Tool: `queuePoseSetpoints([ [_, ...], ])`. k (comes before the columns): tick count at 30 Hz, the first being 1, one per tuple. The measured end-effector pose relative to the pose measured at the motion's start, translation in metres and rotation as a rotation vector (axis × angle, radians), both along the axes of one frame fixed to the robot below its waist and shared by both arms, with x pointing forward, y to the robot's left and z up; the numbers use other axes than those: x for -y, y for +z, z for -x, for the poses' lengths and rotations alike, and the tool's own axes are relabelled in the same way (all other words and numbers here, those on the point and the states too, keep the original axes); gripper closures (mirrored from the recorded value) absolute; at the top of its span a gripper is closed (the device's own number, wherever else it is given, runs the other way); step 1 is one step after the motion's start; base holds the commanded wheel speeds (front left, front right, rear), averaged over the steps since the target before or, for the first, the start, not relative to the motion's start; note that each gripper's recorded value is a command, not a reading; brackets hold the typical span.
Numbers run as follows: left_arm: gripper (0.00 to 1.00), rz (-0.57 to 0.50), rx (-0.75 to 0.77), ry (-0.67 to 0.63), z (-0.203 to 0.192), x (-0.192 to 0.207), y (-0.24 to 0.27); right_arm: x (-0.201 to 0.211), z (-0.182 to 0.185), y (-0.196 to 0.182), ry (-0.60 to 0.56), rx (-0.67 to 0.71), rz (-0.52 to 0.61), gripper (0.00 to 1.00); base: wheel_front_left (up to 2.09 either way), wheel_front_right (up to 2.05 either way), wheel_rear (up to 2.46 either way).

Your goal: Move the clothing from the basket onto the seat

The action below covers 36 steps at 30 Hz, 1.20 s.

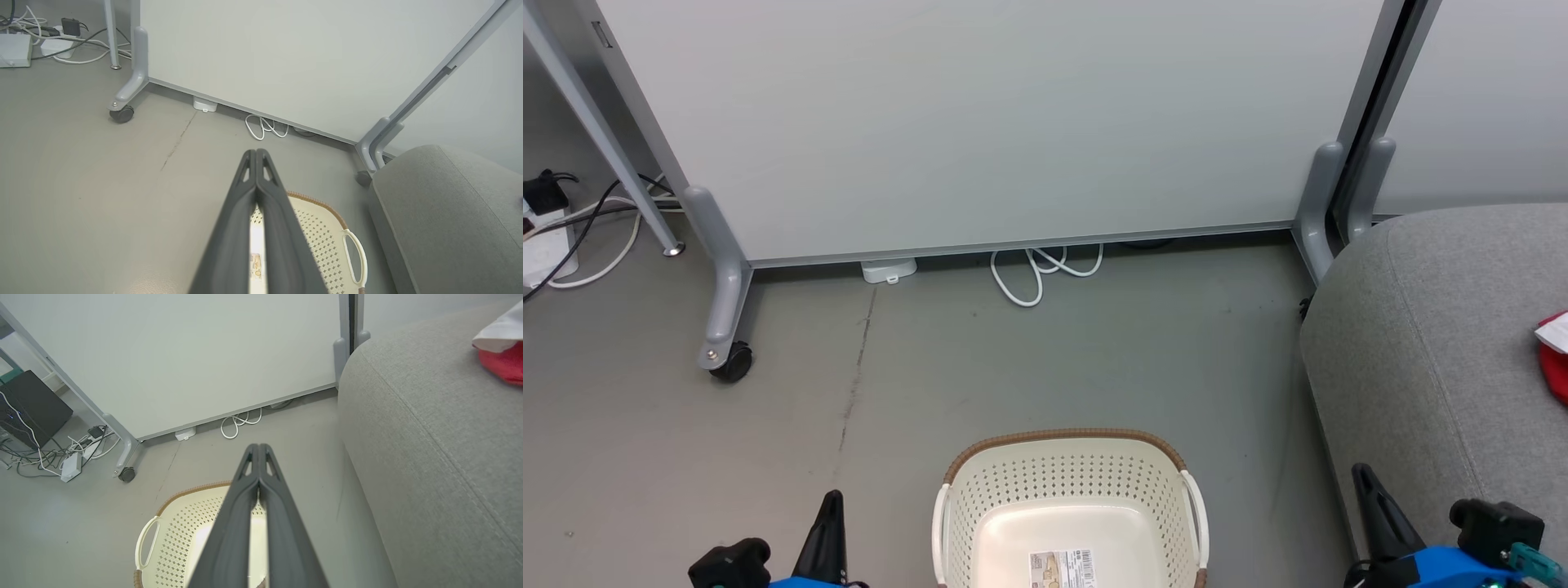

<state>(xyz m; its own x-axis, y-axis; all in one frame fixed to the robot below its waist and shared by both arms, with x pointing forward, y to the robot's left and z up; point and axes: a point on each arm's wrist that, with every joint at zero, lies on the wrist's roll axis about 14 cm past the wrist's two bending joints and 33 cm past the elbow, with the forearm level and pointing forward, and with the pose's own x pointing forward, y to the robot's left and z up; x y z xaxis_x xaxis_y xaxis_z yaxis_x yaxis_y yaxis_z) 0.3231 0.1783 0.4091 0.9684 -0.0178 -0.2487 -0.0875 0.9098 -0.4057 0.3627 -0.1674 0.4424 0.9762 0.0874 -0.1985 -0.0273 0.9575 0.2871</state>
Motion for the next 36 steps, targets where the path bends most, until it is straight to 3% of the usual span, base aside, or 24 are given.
queuePoseSetpoints([
  [36,1.00,0.476,0.058,0.164,-0.028,-0.017,0.032,0.013,-0.011,0.019,-0.147,0.010,-0.547,1.00,0.00,0.00,0.00],
])
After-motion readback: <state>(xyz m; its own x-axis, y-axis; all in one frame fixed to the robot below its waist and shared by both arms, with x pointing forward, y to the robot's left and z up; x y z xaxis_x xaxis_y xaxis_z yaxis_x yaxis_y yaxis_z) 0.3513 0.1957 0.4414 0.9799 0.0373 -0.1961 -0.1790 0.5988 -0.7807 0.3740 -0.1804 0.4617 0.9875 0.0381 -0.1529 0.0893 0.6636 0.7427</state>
